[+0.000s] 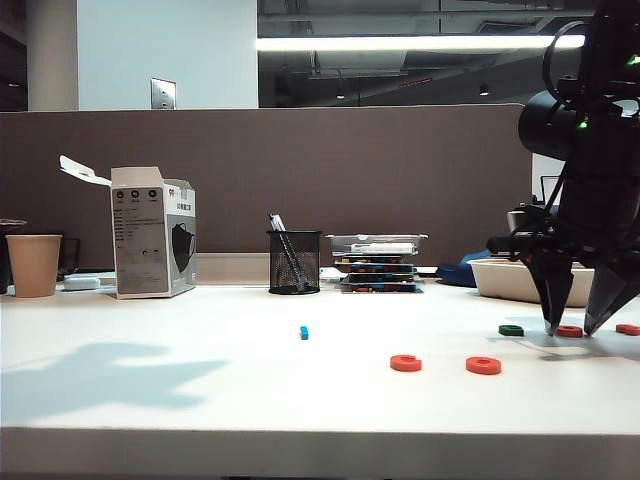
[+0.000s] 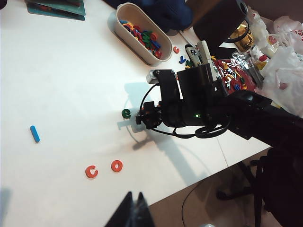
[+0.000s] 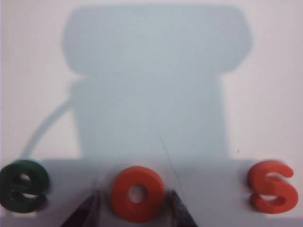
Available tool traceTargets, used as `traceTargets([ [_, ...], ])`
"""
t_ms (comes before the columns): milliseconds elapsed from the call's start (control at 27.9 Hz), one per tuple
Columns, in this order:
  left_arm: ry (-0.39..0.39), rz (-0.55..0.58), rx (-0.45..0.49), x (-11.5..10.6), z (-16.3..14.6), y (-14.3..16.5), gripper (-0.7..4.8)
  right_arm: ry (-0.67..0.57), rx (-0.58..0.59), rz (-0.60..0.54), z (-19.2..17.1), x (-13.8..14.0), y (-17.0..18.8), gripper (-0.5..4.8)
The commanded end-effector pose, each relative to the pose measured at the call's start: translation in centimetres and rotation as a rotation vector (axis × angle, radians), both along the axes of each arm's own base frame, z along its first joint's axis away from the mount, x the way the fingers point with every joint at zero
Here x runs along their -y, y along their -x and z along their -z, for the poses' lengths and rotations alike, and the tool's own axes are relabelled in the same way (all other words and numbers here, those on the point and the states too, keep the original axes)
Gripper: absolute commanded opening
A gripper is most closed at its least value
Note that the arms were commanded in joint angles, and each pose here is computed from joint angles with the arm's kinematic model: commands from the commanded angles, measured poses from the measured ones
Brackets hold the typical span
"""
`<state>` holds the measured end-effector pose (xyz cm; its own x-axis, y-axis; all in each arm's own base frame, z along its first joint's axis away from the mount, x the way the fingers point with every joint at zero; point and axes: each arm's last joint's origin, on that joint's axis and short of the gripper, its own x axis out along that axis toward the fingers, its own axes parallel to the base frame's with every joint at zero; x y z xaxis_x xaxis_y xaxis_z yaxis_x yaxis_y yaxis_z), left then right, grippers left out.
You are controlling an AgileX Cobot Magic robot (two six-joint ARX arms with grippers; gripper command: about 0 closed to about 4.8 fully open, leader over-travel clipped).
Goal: Select the appropriate letters from the row of letter magnets placed on the table to arrange into the word "cool".
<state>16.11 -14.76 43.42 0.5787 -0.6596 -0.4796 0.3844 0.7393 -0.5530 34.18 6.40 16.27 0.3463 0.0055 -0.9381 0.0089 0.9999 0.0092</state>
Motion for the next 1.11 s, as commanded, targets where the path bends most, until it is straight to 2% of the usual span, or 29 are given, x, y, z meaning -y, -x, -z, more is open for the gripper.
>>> traceTargets([
  [36, 0.011, 0.001, 0.015, -0.04, -0.26, 0.05, -0.03, 0.036, -0.153, -0.007, 1.78, 0.22, 1.34, 1.69],
  [359, 0.011, 0.001, 0.015, -0.04, -0.26, 0.05, -0.03, 0.036, -0.154, -0.007, 1.79, 0.22, 1.34, 1.64],
  [395, 0.011, 0.001, 0.015, -0.04, -0.26, 0.05, -0.03, 0.036, -0.154, -0.007, 1.79, 0.22, 1.34, 1.42],
  [646, 0.011, 0.001, 0.015, -0.04, -0.26, 0.05, -0.03, 0.036, -0.154, -0.007, 1.78, 0.22, 1.35, 1.42],
  [753, 0.011, 0.001, 0.015, -0.04, -0.26, 0.05, -0.03, 0.036, -0.154, -0.007, 1.78, 0.22, 1.35, 1.04],
  [1112, 0.011, 0.001, 0.015, -0.04, -0.26, 0.05, -0.03, 0.036, -0.149, -0.007, 1.77, 0.21, 1.3, 1.05],
])
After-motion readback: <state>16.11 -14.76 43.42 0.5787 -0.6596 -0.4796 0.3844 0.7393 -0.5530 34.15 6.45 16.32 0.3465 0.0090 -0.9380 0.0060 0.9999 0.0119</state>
